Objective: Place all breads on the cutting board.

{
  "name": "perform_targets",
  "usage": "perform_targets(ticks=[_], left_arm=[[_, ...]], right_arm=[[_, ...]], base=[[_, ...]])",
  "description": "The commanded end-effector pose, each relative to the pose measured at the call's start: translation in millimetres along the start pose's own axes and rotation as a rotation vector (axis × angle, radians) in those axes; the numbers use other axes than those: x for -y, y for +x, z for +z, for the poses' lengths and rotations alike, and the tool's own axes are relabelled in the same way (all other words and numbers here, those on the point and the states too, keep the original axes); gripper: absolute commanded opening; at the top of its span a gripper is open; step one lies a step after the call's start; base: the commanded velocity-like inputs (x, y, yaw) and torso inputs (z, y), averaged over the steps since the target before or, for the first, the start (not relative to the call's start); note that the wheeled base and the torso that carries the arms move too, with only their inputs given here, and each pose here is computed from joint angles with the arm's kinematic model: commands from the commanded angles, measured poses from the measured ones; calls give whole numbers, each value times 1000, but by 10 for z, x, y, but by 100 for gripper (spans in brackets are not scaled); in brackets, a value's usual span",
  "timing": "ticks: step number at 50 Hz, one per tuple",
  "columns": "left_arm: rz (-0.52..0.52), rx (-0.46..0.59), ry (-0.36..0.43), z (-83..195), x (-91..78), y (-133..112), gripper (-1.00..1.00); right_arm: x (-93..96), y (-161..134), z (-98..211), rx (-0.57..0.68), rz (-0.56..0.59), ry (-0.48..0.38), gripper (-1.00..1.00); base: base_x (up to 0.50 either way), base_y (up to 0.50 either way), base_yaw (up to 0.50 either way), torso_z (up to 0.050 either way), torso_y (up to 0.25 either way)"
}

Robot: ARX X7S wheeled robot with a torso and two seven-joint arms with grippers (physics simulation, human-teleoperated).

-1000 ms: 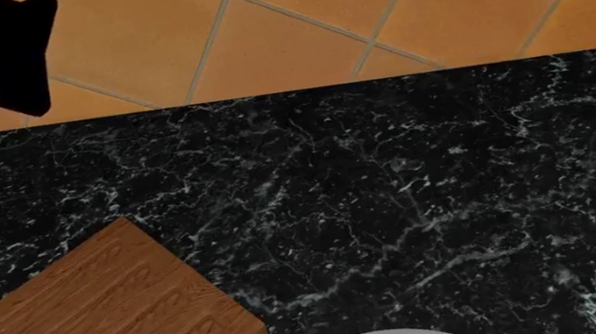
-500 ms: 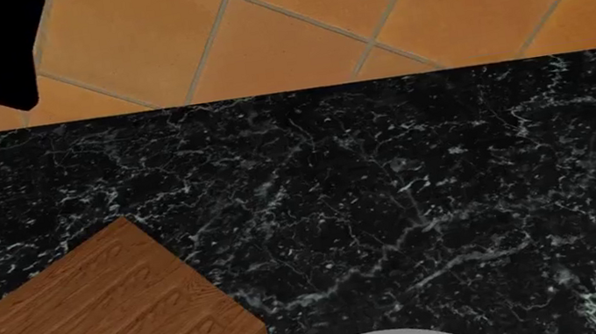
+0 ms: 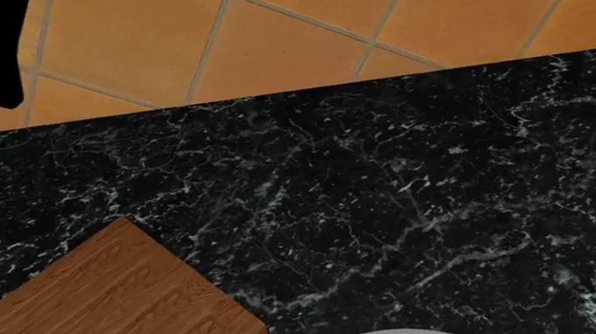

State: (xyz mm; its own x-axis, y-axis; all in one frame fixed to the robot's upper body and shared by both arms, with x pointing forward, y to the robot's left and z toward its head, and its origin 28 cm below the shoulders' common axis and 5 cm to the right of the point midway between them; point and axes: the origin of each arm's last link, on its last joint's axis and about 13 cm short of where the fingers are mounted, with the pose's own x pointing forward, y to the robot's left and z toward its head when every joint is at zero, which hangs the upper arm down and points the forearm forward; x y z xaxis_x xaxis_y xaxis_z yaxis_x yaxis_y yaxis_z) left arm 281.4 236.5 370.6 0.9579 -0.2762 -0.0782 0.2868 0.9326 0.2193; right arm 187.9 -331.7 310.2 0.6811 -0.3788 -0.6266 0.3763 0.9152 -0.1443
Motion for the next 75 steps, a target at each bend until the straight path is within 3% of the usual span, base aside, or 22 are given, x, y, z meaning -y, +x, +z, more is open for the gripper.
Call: perform_targets(ticks=[1, 14, 27, 48, 53, 72, 75], left_arm=[[-7, 37, -11, 2, 15, -10, 100], [0, 52, -15, 30, -29, -84, 100], [24, 54, -10, 42, -102, -173, 100], [18, 75, -5, 76, -63, -270, 100], [23, 79, -4, 81, -73, -280, 100], [40, 96, 2, 170, -110, -371, 100], [38, 102, -3, 179, -117, -372, 100]], right_arm=[[-304, -359, 306, 130, 109, -209, -100], [-943, -600, 484, 209, 352, -421, -100], [-1399, -654, 576, 241, 517, -571, -100], [-2102, -659, 619, 279, 799, -687, -100], [-2236, -637, 668, 284, 838, -709, -100], [-3041, -409, 942, 321, 957, -787, -100], [-3117, -389, 950, 327, 992, -759, -100]], base=[[0, 0, 0, 0, 0], [0, 0, 0, 0, 0], [0, 0, 0, 0, 0], [0, 0, 0, 0, 0], [0, 0, -1, 0, 0], [0, 0, 0, 0, 0], [0, 0, 0, 0, 0]])
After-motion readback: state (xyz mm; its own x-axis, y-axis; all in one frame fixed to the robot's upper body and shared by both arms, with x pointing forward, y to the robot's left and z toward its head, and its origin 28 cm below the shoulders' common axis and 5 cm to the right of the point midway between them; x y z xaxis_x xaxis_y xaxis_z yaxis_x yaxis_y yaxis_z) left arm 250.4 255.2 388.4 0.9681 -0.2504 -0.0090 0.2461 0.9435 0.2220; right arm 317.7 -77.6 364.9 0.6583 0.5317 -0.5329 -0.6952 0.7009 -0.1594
